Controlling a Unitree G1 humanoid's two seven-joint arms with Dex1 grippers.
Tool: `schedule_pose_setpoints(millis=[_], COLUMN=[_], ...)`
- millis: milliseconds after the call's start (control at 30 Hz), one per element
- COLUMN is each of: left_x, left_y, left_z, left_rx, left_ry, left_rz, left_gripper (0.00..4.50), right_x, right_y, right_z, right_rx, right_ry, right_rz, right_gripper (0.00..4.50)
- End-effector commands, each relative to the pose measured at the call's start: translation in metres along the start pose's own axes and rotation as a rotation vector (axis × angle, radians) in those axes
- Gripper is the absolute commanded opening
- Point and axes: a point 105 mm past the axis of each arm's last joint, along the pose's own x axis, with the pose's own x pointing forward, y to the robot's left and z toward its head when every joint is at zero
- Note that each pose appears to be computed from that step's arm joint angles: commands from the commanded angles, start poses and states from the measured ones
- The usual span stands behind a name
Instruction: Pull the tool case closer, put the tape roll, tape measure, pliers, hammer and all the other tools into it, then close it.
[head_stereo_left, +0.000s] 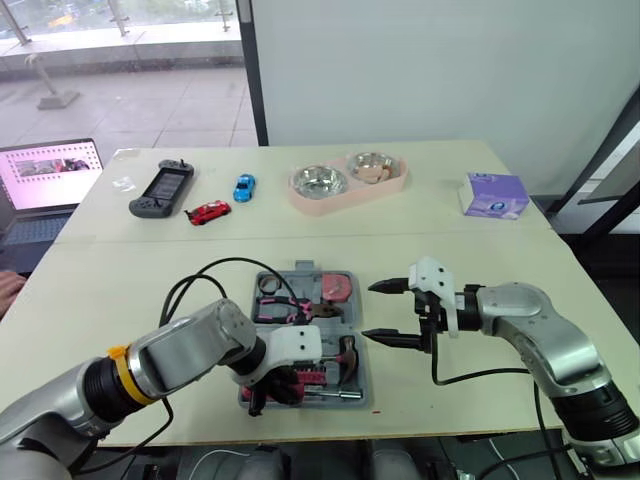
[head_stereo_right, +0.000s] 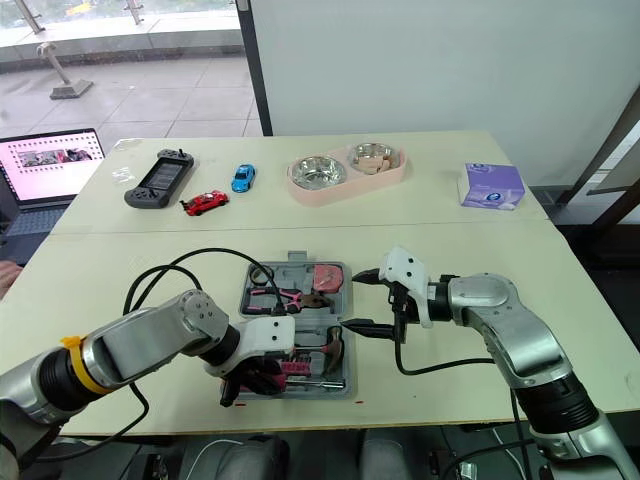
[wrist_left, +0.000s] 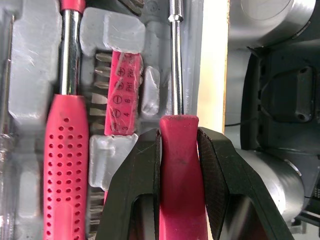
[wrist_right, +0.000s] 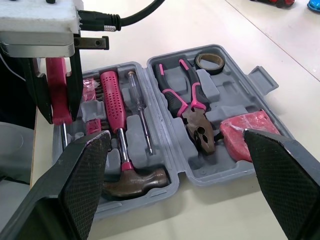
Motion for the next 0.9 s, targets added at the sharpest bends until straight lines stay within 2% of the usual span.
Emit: schedule_pose_setpoints(millis=[33,900], left_x=[0.0019,0.0116], left_y=[-0.0008,0.0029], left_z=[-0.0006,0.0020], left_rx=[0.015,0.035], left_ry=[0.006,0.012], left_rz=[-0.006,-0.011], left_gripper=[0.59,0.59], right_x=[0.0013,0.0000], right_y=[0.0064,0.0093], right_z=[0.0099,0.0051], right_rx=[-0.040,-0.017], right_ry=[-0.015,-0.002], right_rz=[0.021,0.001], right_gripper=[4.50,4.50])
